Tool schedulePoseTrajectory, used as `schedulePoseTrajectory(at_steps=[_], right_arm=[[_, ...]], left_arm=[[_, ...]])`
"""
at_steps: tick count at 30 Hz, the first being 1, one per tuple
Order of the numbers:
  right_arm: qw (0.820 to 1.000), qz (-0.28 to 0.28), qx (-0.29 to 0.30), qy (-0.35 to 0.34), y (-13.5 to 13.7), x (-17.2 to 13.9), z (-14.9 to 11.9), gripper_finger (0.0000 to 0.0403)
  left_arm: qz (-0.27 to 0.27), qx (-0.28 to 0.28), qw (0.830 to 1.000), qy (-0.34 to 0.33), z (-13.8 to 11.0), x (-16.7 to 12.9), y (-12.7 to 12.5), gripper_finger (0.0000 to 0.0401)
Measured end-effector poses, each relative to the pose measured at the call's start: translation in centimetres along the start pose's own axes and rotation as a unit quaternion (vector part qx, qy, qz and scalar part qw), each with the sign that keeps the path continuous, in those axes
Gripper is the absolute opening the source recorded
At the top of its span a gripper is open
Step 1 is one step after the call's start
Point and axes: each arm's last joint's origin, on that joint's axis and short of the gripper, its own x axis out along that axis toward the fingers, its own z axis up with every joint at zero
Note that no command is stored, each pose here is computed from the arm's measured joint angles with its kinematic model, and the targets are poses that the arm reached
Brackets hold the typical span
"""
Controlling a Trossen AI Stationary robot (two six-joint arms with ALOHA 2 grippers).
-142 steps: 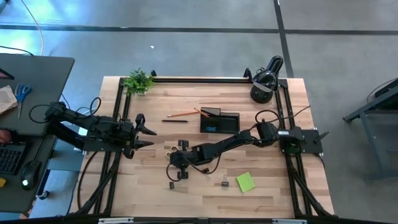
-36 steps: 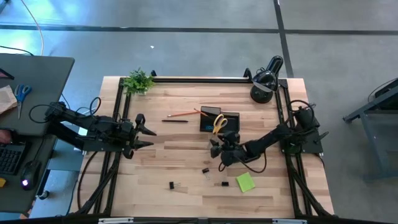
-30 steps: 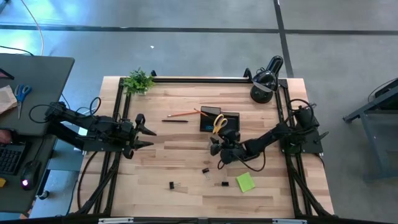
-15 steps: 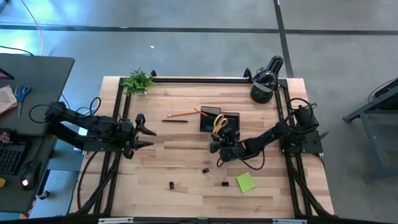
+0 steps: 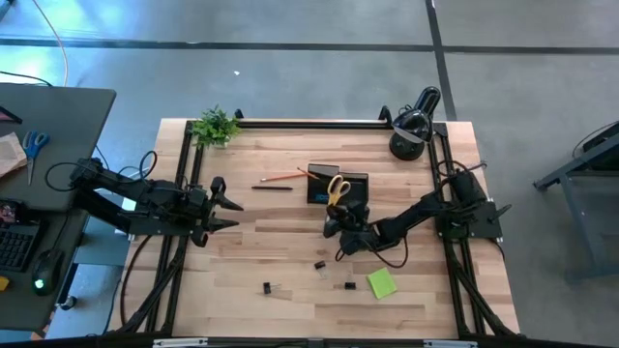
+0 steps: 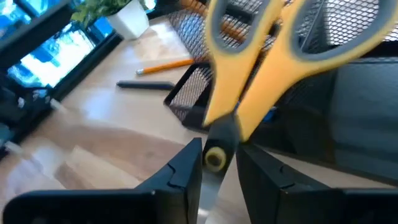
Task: Pick and place office supplies into organizer
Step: Put the yellow scissors into the desk organizer
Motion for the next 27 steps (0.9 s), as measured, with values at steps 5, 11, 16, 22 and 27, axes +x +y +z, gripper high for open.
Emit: schedulePoseTrajectory(at_steps=[5, 11, 16, 22, 27], right_arm=[[0.999, 0.026, -0.035, -0.018, 0.7, -0.8, -0.3, 0.0086], [0.996, 0.053, -0.056, -0.043, 1.6, -1.9, -0.5, 0.0076], [0.989, 0.072, -0.099, -0.080, 2.8, -3.1, 0.0, 0.0031], [0.975, 0.061, -0.157, -0.144, 4.4, -4.0, 3.7, 0.0000], [0.968, 0.059, -0.183, -0.163, 4.9, -4.0, 6.5, 0.0001]], left_arm=[[0.000, 0.000, 1.000, 0.000, 0.0, 0.0, 0.0, 0.0184], [0.000, 0.000, 1.000, 0.001, 0.0, 0.0, 0.0, 0.0184], [0.000, 0.000, 1.000, 0.000, 0.0, 0.0, 0.0, 0.0184], [0.000, 0.000, 1.000, -0.001, 0.0, 0.0, 0.0, 0.0184], [0.000, 0.000, 1.000, 0.000, 0.0, 0.0, 0.0, 0.0184]])
